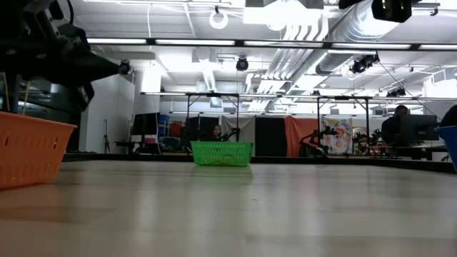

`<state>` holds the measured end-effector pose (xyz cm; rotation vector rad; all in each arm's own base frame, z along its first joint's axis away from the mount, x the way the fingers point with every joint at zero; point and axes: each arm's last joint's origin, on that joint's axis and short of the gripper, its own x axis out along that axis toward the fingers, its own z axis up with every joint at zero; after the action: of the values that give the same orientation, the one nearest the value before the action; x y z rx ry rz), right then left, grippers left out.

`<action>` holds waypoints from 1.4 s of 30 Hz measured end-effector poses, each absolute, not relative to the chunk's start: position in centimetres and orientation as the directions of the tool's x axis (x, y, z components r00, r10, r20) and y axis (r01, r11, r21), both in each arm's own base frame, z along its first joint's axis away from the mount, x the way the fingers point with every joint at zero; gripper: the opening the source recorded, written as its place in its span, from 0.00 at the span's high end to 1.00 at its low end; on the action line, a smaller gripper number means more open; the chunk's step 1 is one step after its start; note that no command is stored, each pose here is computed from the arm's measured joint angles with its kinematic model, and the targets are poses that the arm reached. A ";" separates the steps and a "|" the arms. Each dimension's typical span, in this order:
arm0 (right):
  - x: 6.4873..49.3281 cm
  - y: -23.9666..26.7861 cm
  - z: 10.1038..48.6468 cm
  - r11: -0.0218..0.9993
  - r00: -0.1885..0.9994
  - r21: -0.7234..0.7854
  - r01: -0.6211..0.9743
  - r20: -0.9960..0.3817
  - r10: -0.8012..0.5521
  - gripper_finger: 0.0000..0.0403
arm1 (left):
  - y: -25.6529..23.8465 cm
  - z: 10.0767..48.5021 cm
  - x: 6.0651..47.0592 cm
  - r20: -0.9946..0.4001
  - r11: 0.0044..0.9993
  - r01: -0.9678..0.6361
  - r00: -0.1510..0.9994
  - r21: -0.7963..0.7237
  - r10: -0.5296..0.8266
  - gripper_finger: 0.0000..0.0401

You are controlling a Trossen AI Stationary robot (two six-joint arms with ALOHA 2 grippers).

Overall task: Sort rubber bands into baskets
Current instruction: Return to Home Position

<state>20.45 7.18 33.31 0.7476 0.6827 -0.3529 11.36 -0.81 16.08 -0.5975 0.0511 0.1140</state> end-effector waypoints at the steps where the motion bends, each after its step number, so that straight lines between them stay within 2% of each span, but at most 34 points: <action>1: 20.4 7.2 33.0 0.690 0.726 0.498 0.526 -0.685 -0.059 1.00 | -0.8 16.0 11.4 -0.085 0.818 -0.124 0.992 -0.561 0.093 1.00; 8: 19.0 6.9 28.6 0.680 0.748 0.562 0.472 -0.663 0.029 1.00 | -0.8 15.3 11.3 -0.160 0.814 -0.167 0.983 -0.556 0.092 1.00; 12: 17.5 5.3 26.4 0.715 0.847 0.603 0.355 -0.531 0.028 1.00 | -0.8 15.2 11.2 -0.172 0.815 -0.173 0.981 -0.554 0.092 1.00; 19: 13.5 1.0 22.7 0.831 0.918 0.509 0.225 -0.397 -0.006 1.00 | -0.8 15.2 11.2 -0.172 0.815 -0.173 0.981 -0.553 0.092 1.00; 24: 11.6 -0.3 21.5 0.903 0.984 0.426 0.046 -0.176 0.033 1.00 | -0.8 15.2 11.2 -0.172 0.815 -0.173 0.981 -0.552 0.092 1.00; 27: 11.2 -0.5 20.5 0.922 0.996 0.386 -0.032 -0.064 0.061 1.00 | -0.8 15.2 11.2 -0.172 0.816 -0.173 0.981 -0.551 0.092 1.00; 33: 11.0 -0.6 17.7 0.923 0.996 0.374 -0.089 0.051 0.075 1.00 | -0.8 15.1 11.2 -0.173 0.817 -0.174 0.981 -0.550 0.092 1.00; 35: 11.1 -0.6 17.4 0.927 0.996 0.365 -0.087 0.048 0.074 1.00 | -0.8 15.1 11.2 -0.174 0.817 -0.174 0.980 -0.550 0.092 1.00; 42: 11.0 -0.8 15.4 0.956 0.989 0.290 0.046 -0.151 -0.002 1.00 | -0.8 15.1 11.2 -0.176 0.817 -0.176 0.980 -0.550 0.093 1.00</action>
<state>11.02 -0.82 15.42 0.2978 0.1499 -0.0245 11.24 -0.81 15.12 -0.5989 0.1438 0.1437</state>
